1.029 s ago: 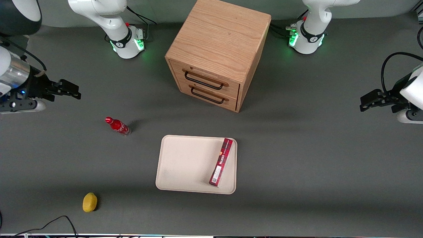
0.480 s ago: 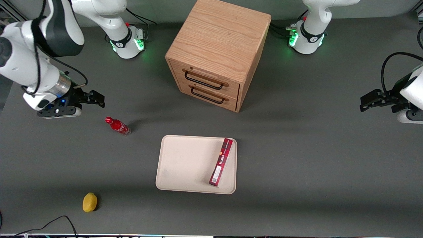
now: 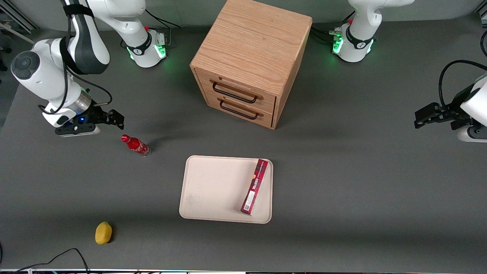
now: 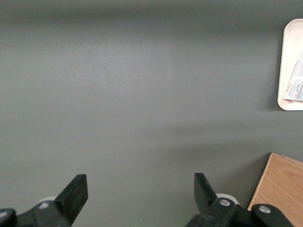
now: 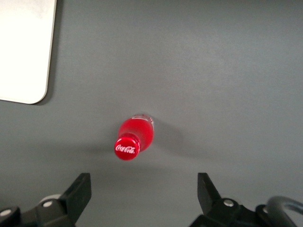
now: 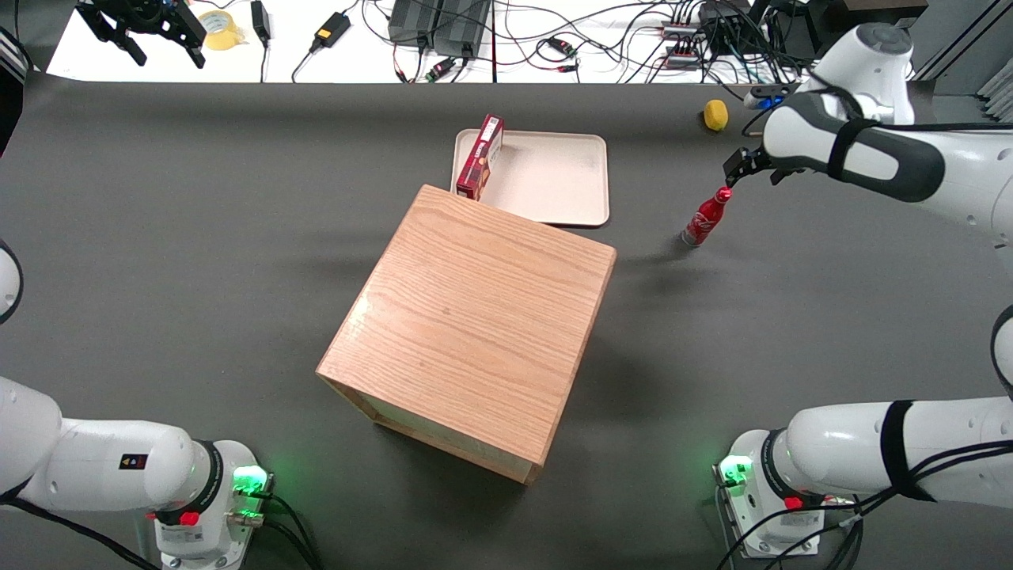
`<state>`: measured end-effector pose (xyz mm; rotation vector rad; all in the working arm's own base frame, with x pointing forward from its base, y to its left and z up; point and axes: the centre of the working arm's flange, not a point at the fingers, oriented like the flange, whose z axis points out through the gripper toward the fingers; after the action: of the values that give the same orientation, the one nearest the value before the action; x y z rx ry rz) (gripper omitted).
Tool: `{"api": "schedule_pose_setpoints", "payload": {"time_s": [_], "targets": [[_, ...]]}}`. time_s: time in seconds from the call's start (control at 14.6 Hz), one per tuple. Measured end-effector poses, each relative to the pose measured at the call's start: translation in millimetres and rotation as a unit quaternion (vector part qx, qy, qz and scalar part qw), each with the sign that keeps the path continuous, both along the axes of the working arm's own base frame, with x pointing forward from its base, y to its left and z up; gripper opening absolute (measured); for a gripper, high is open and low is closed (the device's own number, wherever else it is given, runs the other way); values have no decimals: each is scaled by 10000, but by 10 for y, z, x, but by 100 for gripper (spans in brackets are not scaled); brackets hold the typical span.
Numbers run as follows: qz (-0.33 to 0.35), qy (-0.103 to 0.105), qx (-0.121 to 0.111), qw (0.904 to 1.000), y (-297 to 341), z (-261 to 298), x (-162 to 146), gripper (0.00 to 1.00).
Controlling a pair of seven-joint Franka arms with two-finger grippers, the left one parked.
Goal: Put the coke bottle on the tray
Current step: 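Move the open right gripper down over the red Coca-Cola bottle, then close the right gripper around the bottle's cap end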
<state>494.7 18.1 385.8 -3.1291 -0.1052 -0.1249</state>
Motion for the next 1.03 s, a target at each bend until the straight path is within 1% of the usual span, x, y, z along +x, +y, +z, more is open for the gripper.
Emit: {"api": "schedule_pose_setpoints", "payload": {"time_s": [0.34,0.41,0.48,0.55,0.62,0.82,0.89,0.96,1.03], "targets": [[154,-144,34,9998,181,-317,119,98],[157,-148,43,9998,185,-377,137,96],[154,-154,52,9997,185,-434,154,96],[153,-172,59,9997,185,-476,169,92],[152,-162,63,9997,185,-508,174,91],[152,-154,65,9997,186,-528,177,63],[155,-154,66,9997,189,-528,177,63],[164,-154,66,9997,198,-528,176,57],[174,-153,66,9997,209,-528,175,52]]}}
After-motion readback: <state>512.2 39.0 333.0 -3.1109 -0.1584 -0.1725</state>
